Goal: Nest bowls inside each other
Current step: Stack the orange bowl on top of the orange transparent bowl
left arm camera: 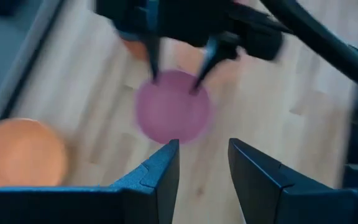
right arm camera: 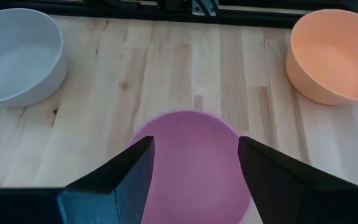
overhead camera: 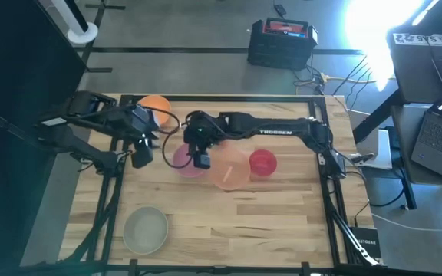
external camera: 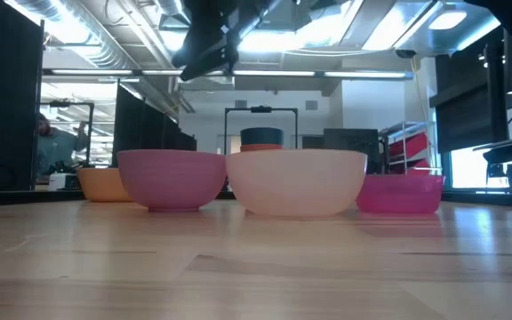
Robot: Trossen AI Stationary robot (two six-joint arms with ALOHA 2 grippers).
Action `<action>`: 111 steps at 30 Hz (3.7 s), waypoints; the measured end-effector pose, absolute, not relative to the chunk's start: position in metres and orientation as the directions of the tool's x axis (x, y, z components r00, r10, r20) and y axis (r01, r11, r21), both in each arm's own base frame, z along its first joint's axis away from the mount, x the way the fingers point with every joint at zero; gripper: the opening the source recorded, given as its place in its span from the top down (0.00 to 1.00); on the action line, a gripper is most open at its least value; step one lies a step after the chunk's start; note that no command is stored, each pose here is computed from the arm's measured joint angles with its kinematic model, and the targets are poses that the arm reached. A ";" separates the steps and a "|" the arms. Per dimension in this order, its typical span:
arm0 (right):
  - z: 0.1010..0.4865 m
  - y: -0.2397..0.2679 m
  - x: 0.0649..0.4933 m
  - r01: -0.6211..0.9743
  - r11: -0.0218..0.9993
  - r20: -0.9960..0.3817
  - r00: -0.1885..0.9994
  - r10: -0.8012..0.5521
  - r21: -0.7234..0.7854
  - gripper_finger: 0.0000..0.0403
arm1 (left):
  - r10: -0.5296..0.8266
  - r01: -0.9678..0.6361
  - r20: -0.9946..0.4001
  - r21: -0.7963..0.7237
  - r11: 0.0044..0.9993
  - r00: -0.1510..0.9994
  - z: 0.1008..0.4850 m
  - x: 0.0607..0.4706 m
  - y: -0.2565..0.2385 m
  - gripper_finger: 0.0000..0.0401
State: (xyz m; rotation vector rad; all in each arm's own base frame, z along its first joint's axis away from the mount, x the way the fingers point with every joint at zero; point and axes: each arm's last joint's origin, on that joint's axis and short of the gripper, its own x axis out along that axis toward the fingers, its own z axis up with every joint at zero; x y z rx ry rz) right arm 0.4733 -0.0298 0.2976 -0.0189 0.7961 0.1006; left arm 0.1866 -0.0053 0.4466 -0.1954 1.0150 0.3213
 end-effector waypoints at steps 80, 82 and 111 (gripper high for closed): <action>0.428 -0.015 0.061 0.581 0.814 -0.646 0.621 -0.443 0.000 0.46 | 0.174 -0.278 -0.952 0.101 0.955 0.253 0.352 0.312 -0.035 1.00; 0.420 -0.015 0.061 0.570 0.821 -0.645 0.633 -0.427 0.016 0.46 | 0.169 -0.234 -0.952 0.109 0.966 0.254 0.347 0.332 -0.053 1.00; 0.403 -0.013 0.064 0.551 0.833 -0.670 0.637 -0.381 0.051 0.46 | 0.229 0.134 -0.960 0.251 0.959 0.163 0.233 0.465 -0.067 1.00</action>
